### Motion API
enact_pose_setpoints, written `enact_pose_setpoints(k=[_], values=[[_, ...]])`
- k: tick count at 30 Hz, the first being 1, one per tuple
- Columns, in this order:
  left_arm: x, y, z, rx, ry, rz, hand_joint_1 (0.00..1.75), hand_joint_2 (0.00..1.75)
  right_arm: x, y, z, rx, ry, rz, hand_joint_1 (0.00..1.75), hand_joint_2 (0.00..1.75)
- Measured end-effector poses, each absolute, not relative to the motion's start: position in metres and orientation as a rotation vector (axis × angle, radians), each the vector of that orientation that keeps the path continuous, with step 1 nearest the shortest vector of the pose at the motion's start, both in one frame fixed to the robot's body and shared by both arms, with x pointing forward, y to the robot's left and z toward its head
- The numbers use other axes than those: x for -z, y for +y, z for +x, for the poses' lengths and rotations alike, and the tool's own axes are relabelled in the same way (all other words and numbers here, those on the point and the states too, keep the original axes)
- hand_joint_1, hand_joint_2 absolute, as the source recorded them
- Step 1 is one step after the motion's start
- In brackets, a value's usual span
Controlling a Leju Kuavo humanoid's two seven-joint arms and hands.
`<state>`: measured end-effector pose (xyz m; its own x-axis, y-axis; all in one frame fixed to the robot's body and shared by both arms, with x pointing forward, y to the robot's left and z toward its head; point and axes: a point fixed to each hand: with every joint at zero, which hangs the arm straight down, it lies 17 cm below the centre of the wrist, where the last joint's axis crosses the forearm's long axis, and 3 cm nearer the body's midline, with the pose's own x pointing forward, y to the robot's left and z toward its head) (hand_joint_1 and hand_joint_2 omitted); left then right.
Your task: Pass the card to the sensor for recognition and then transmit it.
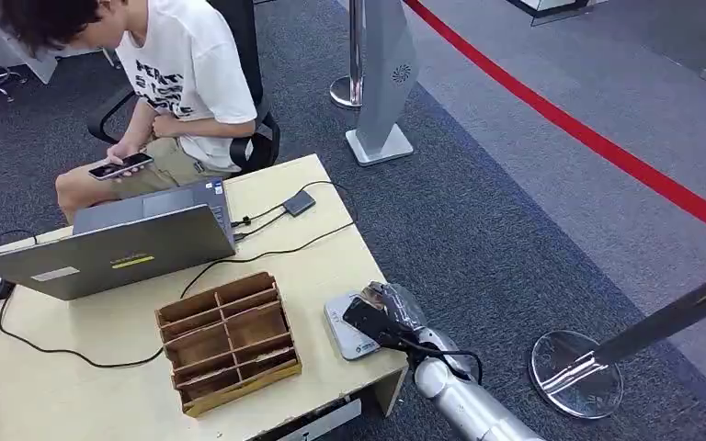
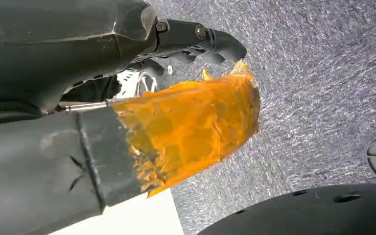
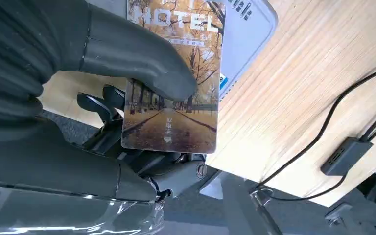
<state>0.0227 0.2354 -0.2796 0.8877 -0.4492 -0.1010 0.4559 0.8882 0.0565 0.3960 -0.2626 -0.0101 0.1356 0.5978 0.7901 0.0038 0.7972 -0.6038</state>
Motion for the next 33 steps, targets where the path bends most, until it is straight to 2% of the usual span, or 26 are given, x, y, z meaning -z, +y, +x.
enact_pose_setpoints(k=[33], values=[[0.2793,0.2322,0.0223,0.466,0.086,0.074,0.00,0.00,0.0118,-0.2619,0.3964,-0.472,-1.378,-0.540,1.75,1.75]])
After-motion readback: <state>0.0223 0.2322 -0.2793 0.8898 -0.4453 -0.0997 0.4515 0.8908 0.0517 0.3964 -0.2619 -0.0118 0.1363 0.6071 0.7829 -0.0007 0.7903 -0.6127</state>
